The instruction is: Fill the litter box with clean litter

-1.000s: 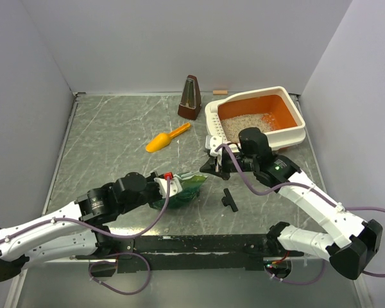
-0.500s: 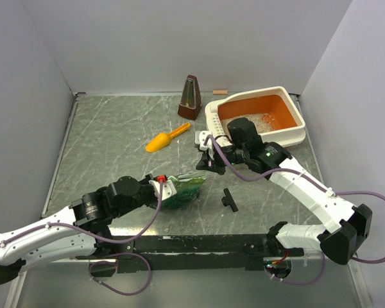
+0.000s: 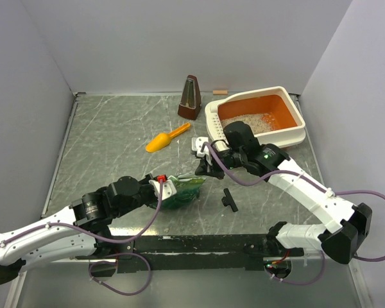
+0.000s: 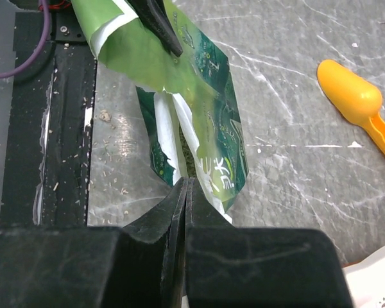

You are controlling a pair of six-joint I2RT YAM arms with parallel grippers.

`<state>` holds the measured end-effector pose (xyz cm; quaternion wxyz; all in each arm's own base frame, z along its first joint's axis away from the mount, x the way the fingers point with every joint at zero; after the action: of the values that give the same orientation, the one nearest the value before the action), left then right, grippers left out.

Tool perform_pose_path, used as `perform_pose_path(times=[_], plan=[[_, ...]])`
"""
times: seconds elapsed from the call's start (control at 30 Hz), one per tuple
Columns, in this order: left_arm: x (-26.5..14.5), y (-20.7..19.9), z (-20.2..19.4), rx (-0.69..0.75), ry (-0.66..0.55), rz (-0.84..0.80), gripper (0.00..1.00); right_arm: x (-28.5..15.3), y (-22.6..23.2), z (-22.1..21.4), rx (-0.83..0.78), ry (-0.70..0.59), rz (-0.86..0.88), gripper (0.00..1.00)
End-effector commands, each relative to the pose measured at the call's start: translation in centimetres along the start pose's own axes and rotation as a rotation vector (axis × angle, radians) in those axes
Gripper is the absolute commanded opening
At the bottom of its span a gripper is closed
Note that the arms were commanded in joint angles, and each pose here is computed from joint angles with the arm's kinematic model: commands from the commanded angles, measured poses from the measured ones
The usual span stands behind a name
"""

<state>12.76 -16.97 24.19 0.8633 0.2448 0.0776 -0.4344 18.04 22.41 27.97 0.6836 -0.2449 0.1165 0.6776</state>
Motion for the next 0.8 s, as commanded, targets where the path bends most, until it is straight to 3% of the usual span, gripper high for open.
perform_pose_path(times=[0.0,0.37,0.77], plan=[[-0.4,1.0,2.1,-0.026,-0.087,0.061,0.01,0.3,-0.3,0.8,-0.046,-0.015,0.002,0.0],[-0.6,1.1,2.3,-0.033,-0.099,0.062,0.01,1.3,-0.8,0.6,-0.05,0.011,0.013,0.0],[-0.6,1.4,3.1,-0.037,-0.111,0.075,0.01,4.8,-1.0,-0.6,-0.024,0.138,0.124,0.0]])
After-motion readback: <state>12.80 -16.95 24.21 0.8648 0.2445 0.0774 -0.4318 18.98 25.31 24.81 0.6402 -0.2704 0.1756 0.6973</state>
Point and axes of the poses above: each gripper's point midway between its finger pads, its own x axis out along the fingers, its own y axis along the line the jaws close on, z = x × y, the point moved 7 cm from there along -x, back along the fingers, and after that the axes turned 5 degrees about -x, right-handed, at the moved point
